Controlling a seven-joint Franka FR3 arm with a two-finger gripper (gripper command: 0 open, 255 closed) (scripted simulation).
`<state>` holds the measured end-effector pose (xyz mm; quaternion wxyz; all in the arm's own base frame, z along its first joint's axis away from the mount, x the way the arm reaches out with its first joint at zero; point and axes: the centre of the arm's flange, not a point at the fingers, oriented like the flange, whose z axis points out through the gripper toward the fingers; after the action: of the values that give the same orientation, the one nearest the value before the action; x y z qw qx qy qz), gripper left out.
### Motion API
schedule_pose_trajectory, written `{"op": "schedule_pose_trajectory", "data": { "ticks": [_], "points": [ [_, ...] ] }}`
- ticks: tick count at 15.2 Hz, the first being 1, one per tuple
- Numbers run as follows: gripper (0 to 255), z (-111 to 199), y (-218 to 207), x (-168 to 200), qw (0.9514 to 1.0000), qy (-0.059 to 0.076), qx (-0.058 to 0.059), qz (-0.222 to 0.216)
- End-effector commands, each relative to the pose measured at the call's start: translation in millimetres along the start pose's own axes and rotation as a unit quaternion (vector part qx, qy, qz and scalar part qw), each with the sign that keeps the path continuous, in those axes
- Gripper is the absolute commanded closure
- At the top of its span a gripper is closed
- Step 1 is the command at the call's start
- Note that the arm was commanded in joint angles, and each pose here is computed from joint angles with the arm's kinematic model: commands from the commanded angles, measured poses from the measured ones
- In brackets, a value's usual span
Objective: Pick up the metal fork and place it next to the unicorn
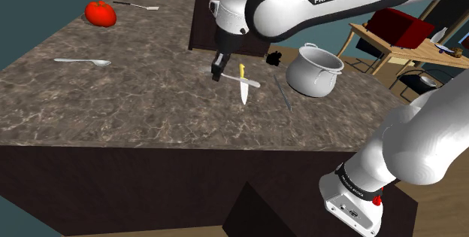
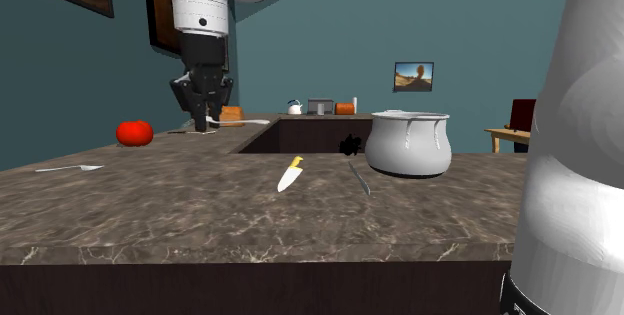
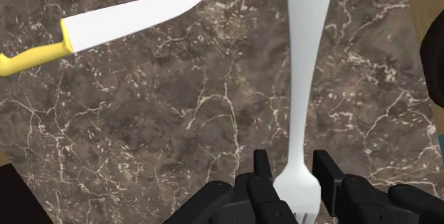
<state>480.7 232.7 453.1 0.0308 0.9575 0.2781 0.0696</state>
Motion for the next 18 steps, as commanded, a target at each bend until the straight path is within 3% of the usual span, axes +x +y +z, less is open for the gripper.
{"op": "schedule_pose_trajectory", "data": {
  "ticks": [1,18],
  "points": [
    [255,-5.6,-1.2,0.1,1.0000,0.000,0.000,0.000],
    [255,6.1,211.3,-71.0,1.0000,0.000,0.000,0.000]
  ]
}}
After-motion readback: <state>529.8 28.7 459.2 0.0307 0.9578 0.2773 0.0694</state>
